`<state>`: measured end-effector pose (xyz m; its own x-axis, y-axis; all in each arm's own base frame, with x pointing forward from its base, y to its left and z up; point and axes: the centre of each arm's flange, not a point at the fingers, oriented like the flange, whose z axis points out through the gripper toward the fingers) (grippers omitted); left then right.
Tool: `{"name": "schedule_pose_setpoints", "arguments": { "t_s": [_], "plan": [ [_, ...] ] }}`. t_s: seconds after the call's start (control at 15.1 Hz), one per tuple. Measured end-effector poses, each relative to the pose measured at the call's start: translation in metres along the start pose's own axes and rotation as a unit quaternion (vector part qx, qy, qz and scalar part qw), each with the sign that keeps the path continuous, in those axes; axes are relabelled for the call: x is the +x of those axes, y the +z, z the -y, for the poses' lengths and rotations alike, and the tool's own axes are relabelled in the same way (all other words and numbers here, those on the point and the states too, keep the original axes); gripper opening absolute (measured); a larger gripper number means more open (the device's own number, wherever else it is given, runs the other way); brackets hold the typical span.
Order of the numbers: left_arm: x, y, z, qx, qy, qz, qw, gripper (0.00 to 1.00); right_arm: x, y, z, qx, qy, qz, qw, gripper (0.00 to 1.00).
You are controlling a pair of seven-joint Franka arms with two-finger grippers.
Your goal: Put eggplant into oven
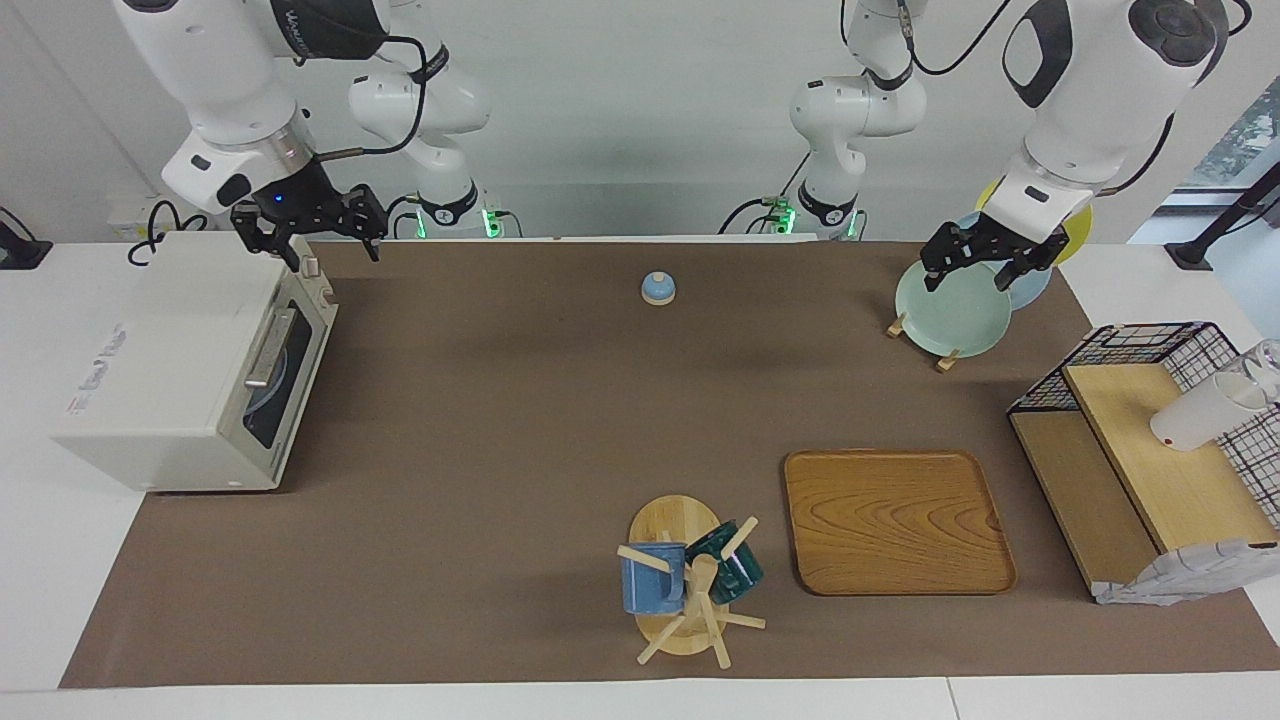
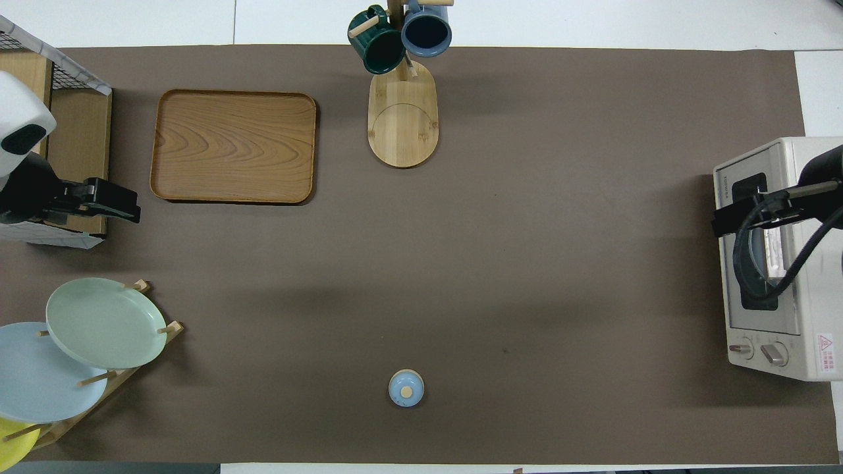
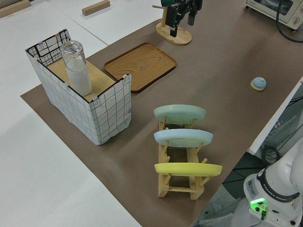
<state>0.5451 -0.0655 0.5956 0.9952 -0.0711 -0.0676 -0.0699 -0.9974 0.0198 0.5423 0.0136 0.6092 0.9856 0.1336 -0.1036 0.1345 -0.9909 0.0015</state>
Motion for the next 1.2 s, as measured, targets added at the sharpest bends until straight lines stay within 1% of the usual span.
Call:
{"name": "schedule_pose_setpoints", "arguments": {
  "t_s": [0.4,0.73,1.2],
  "plan": [
    [0.000,0.000,0.000,0.000,0.000,0.000,1.000,1.00,0.000,-0.008,-0.002,0.000,0.020,-0.008,1.000,1.00],
    [0.000,0.000,0.000,0.000,0.000,0.000,1.000,1.00,-0.001,-0.009,-0.020,0.001,0.038,-0.013,0.999,1.00],
    [0.000,0.000,0.000,0.000,0.000,0.000,1.000,1.00,0.001,0.001,-0.017,0.001,0.035,-0.003,0.999,1.00]
  ]
}}
